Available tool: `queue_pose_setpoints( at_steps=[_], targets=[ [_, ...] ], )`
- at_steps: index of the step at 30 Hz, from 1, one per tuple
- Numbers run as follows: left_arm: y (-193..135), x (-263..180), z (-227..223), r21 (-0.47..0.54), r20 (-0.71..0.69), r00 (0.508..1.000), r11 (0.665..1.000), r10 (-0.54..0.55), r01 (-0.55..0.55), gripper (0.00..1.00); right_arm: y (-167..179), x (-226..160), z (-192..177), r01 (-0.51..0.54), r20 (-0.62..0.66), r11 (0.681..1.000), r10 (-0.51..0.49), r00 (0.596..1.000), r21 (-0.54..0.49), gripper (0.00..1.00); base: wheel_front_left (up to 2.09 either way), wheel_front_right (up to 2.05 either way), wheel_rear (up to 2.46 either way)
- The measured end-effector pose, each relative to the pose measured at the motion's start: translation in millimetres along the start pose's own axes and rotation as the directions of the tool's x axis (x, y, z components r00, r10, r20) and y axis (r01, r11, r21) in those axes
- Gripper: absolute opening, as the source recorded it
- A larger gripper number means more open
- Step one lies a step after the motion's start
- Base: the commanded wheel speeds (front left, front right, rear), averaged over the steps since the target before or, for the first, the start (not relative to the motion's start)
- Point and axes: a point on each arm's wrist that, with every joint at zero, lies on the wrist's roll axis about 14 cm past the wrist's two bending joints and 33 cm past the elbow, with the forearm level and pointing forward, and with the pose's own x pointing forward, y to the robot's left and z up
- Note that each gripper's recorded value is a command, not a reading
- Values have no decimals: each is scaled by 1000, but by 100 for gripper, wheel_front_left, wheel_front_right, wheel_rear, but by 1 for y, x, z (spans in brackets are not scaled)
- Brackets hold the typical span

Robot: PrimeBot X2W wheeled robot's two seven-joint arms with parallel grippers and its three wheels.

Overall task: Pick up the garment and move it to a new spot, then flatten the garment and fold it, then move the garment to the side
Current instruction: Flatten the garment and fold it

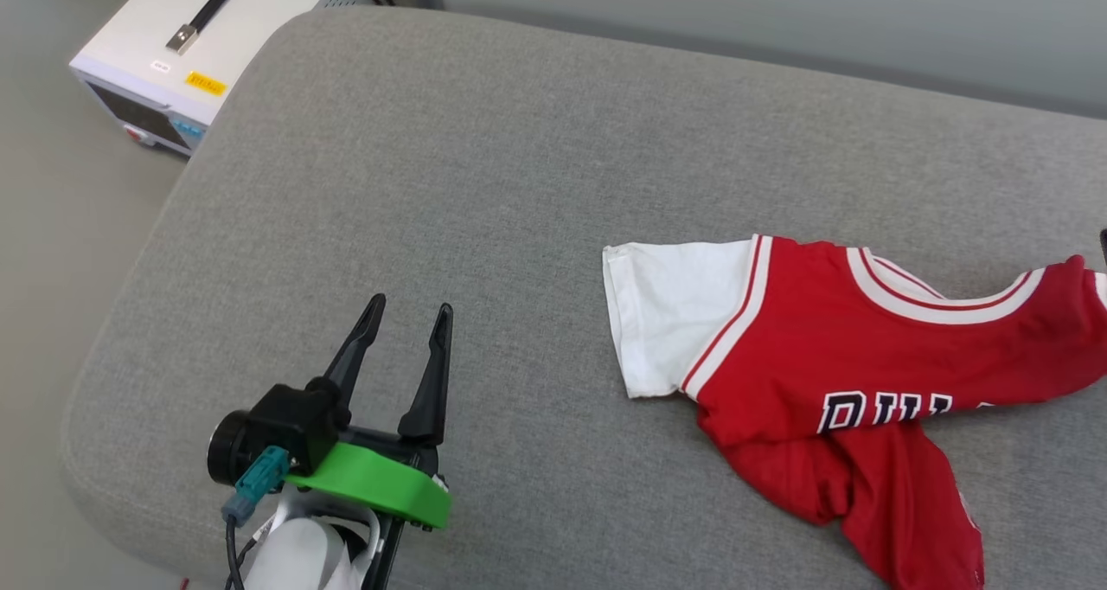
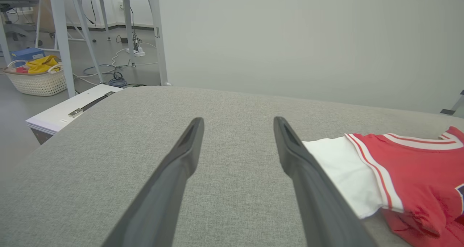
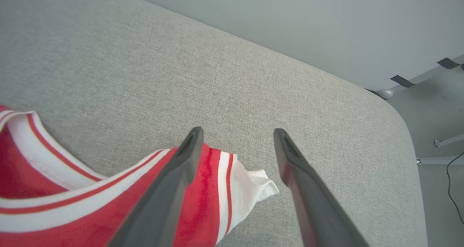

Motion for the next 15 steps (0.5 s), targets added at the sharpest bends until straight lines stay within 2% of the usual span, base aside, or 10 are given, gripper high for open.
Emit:
queue_pose_setpoints(
  at_steps=[3,8,12,15],
  targets=[
    [-6,-3,4,-12,15,1000,1000,-17,18,100,-1,-19,28,-12,131,999,7,991,40,100,0,0,0],
    [-18,-9,11,-43,42,998,998,-46,48,100,5,-62,59,-64,340,992,23,940,111,100,0,0,0],
    [-31,-8,13,-67,54,995,994,-84,87,100,14,-98,53,-110,444,980,26,896,164,100,0,0,0],
    [-42,-8,13,-88,57,992,989,-112,116,100,14,-124,40,-121,500,967,-7,866,224,100,0,0,0]
  ],
)
